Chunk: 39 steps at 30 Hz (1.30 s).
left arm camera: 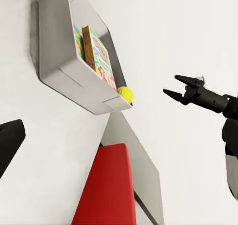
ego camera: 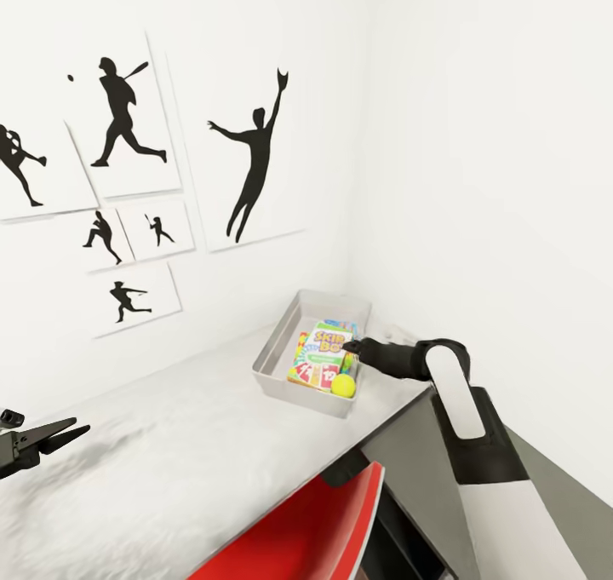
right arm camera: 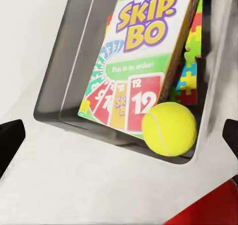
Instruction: Put all the toys in the child's room - the three board games (two on the bed and one on the table), the two jigsaw puzzles on the table, and the tennis ball on the table - inside the toy box on the table in the child's room.
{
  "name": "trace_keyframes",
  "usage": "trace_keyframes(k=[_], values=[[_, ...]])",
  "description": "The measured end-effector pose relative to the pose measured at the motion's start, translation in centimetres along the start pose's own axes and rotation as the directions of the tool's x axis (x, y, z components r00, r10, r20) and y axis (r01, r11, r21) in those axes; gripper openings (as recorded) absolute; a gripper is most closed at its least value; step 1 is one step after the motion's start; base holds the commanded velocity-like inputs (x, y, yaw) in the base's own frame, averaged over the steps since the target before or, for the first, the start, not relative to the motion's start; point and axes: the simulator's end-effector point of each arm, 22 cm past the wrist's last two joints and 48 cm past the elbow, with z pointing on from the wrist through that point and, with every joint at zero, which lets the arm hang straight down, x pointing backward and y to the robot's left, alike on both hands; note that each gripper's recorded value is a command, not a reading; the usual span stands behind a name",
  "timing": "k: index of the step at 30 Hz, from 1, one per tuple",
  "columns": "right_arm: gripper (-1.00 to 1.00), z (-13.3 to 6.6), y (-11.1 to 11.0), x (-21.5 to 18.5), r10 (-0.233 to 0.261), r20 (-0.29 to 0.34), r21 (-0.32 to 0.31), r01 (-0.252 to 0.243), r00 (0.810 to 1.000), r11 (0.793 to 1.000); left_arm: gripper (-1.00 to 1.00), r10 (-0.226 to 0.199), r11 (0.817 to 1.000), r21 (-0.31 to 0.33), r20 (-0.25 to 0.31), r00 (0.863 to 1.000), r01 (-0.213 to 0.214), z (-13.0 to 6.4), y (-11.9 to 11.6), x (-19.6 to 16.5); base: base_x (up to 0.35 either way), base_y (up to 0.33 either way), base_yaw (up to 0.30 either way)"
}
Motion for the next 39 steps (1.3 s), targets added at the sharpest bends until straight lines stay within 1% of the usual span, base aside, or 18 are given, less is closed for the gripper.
trace_keyframes(k=[3,4,8,9,10,13,16,19,20,21,23,24,25,26,27,30,35,39], values=[[1.00,-0.9,-0.3,0.6,0.035,-0.003,-0.060,-0.035,0.999,0.998,1.00,0.004,1.000,0.002,0.002,1.000,-0.004,0.0,-0.2,-0.1,0.000,0.000,-0.082],[1.00,-1.5,-0.6,1.3,0.067,-0.014,-0.110,-0.069,0.998,0.992,1.00,0.005,1.000,0.003,0.002,1.000,-0.005,0.0,-0.3,-0.1,0.000,0.000,-0.083],[1.00,-2.7,-1.7,3.3,0.143,-0.042,-0.208,-0.148,0.989,0.967,1.00,0.010,1.000,0.007,0.005,1.000,-0.010,-0.1,-0.5,-0.2,0.000,0.000,-0.083],[1.00,-3.4,-2.7,4.3,0.181,-0.055,-0.246,-0.189,0.982,0.951,1.00,0.011,1.000,0.007,0.005,1.000,-0.011,-0.1,-0.6,-0.3,0.000,0.000,-0.083],[1.00,-3.7,-3.1,4.9,0.204,-0.062,-0.270,-0.214,0.977,0.939,1.00,0.012,1.000,0.008,0.006,1.000,-0.012,-0.1,-0.6,-0.3,0.000,0.000,-0.083],[1.00,-4.9,-4.1,6.4,0.267,-0.079,-0.335,-0.278,0.960,0.900,1.00,0.016,1.000,0.011,0.008,1.000,-0.016,-0.2,-0.8,-0.4,0.000,0.000,-0.083],[1.00,-6.1,-4.9,6.9,0.335,-0.071,-0.402,-0.335,0.939,0.853,1.00,0.020,1.000,0.013,0.010,1.000,-0.020,-0.2,-1.0,-0.5,0.000,0.000,-0.083],[1.00,-7.1,-5.3,6.7,0.394,-0.039,-0.467,-0.366,0.918,0.805,1.00,0.023,1.000,0.016,0.011,1.000,-0.023,-0.2,-1.2,-0.6,0.000,0.000,-0.083],[1.00,-7.6,-5.6,6.5,0.419,-0.013,-0.502,-0.368,0.908,0.783,1.00,0.024,1.000,0.016,0.012,1.000,-0.024,-0.2,-1.3,-0.6,0.000,0.000,-0.083],[1.00,-7.9,-5.7,6.5,0.427,0.001,-0.517,-0.365,0.904,0.774,1.00,0.025,1.000,0.017,0.013,1.000,-0.025,-0.2,-1.3,-0.6,0.000,0.000,-0.083],[1.00,-8.2,-5.9,6.7,0.430,0.025,-0.533,-0.352,0.902,0.769,1.00,0.027,0.999,0.019,0.014,1.000,-0.027,-0.2,-1.5,-0.6,0.000,0.000,-0.083],[1.00,-8.3,-6.0,6.8,0.425,0.034,-0.536,-0.343,0.904,0.772,1.00,0.028,0.999,0.020,0.014,0.999,-0.029,-0.2,-1.5,-0.7,0.000,0.000,-0.083],[1.00,-8.4,-6.0,7.0,0.417,0.043,-0.536,-0.331,0.908,0.777,1.00,0.029,0.999,0.021,0.015,0.999,-0.030,-0.2,-1.6,-0.7,0.000,0.000,-0.067],[1.00,-8.4,-6.1,7.3,0.395,0.059,-0.533,-0.306,0.917,0.789,1.00,0.030,0.999,0.022,0.016,0.999,-0.031,-0.2,-1.6,-0.7,0.000,0.000,-0.053],[1.00,-8.4,-6.1,7.5,0.383,0.066,-0.531,-0.292,0.921,0.795,1.00,0.031,0.999,0.022,0.016,0.999,-0.032,-0.2,-1.7,-0.7,0.000,0.000,-0.043],[1.00,-8.6,-5.9,7.8,0.353,0.080,-0.533,-0.259,0.932,0.805,1.00,0.033,0.999,0.024,0.017,0.999,-0.034,-0.2,-1.8,-0.8,0.000,0.000,-0.028],[1.00,-8.8,-5.3,8.0,0.325,0.092,-0.551,-0.223,0.941,0.804,1.00,0.034,0.999,0.026,0.018,0.999,-0.035,-0.2,-1.9,-0.8,0.000,0.000,-0.011],[1.00,-8.9,-5.1,8.0,0.320,0.095,-0.556,-0.217,0.943,0.803,1.00,0.034,0.999,0.026,0.018,0.999,-0.035,-0.2,-1.9,-0.8,0.000,0.000,-0.003]])
